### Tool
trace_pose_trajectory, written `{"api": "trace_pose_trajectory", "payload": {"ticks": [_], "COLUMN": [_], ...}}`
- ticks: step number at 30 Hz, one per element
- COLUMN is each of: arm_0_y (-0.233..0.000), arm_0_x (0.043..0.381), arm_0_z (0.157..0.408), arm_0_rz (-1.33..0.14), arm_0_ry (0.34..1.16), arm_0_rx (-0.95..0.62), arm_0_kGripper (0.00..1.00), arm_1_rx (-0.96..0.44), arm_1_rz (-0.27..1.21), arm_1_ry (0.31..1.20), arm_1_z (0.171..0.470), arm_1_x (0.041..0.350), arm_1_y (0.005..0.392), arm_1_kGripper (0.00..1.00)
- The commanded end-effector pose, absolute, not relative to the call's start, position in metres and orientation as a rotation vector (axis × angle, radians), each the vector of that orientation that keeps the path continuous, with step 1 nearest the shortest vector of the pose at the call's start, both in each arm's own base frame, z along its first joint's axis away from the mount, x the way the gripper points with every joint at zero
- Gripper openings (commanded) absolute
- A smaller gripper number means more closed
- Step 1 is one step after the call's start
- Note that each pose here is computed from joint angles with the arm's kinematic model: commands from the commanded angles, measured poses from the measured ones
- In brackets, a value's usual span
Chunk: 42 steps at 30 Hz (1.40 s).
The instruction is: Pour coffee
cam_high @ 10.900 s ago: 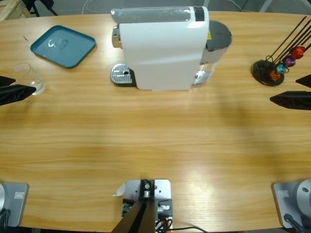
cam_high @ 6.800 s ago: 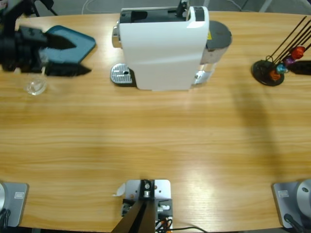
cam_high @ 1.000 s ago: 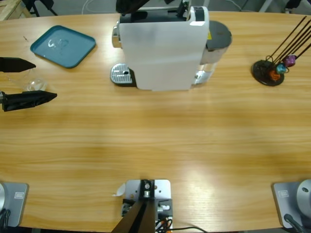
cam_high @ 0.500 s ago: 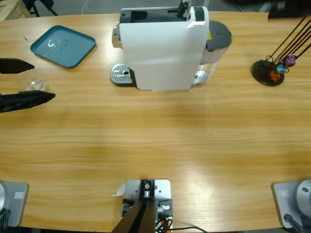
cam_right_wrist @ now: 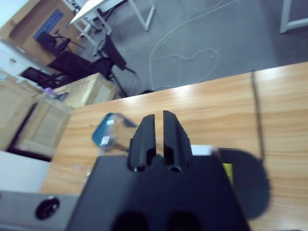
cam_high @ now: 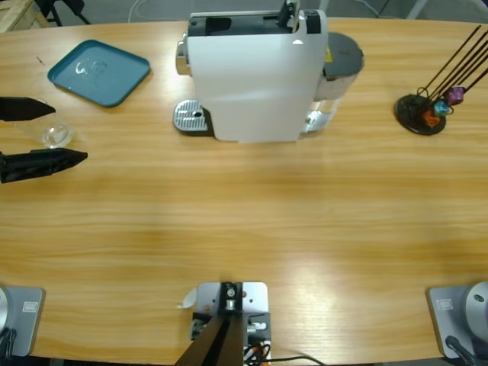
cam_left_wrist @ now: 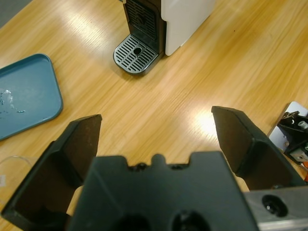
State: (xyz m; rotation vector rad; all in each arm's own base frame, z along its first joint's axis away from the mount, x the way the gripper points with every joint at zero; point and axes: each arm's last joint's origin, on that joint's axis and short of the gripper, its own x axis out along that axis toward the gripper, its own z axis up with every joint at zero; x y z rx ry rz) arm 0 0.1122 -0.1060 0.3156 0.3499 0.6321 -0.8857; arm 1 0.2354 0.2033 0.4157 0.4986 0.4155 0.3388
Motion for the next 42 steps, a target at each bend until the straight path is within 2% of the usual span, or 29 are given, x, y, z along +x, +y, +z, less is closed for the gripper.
{"api": "trace_pose_trajectory", "payload": {"ticks": [1, 6, 18, 23, 31, 34, 39, 42], "arm_0_y": [-0.100, -0.098, -0.095, -0.097, -0.096, -0.097, -0.096, -0.096], "arm_0_x": [0.104, 0.102, 0.098, 0.100, 0.100, 0.100, 0.100, 0.099], "arm_0_z": [0.295, 0.292, 0.290, 0.289, 0.288, 0.288, 0.287, 0.288], "arm_0_rz": [-0.884, -0.881, -0.881, -0.879, -0.879, -0.879, -0.878, -0.878], "arm_0_ry": [0.690, 0.697, 0.698, 0.709, 0.711, 0.711, 0.713, 0.711], "arm_0_rx": [0.355, 0.354, 0.347, 0.351, 0.351, 0.351, 0.350, 0.349], "arm_0_kGripper": [0.991, 0.991, 0.991, 0.991, 0.991, 0.991, 0.991, 0.991], "arm_1_rx": [0.547, 0.542, 0.476, 0.439, 0.377, 0.342, 0.305, 0.299], "arm_1_rz": [0.476, 0.502, 0.532, 0.560, 0.589, 0.580, 0.551, 0.503], "arm_1_ry": [0.499, 0.513, 0.589, 0.637, 0.741, 0.827, 0.908, 0.933], "arm_1_z": [0.395, 0.392, 0.352, 0.337, 0.298, 0.266, 0.233, 0.222], "arm_1_x": [0.232, 0.230, 0.262, 0.255, 0.254, 0.255, 0.256, 0.266], "arm_1_y": [0.246, 0.255, 0.294, 0.309, 0.332, 0.339, 0.340, 0.333], "arm_1_kGripper": [0.000, 0.000, 0.000, 0.000, 0.000, 0.000, 0.000, 0.000]}}
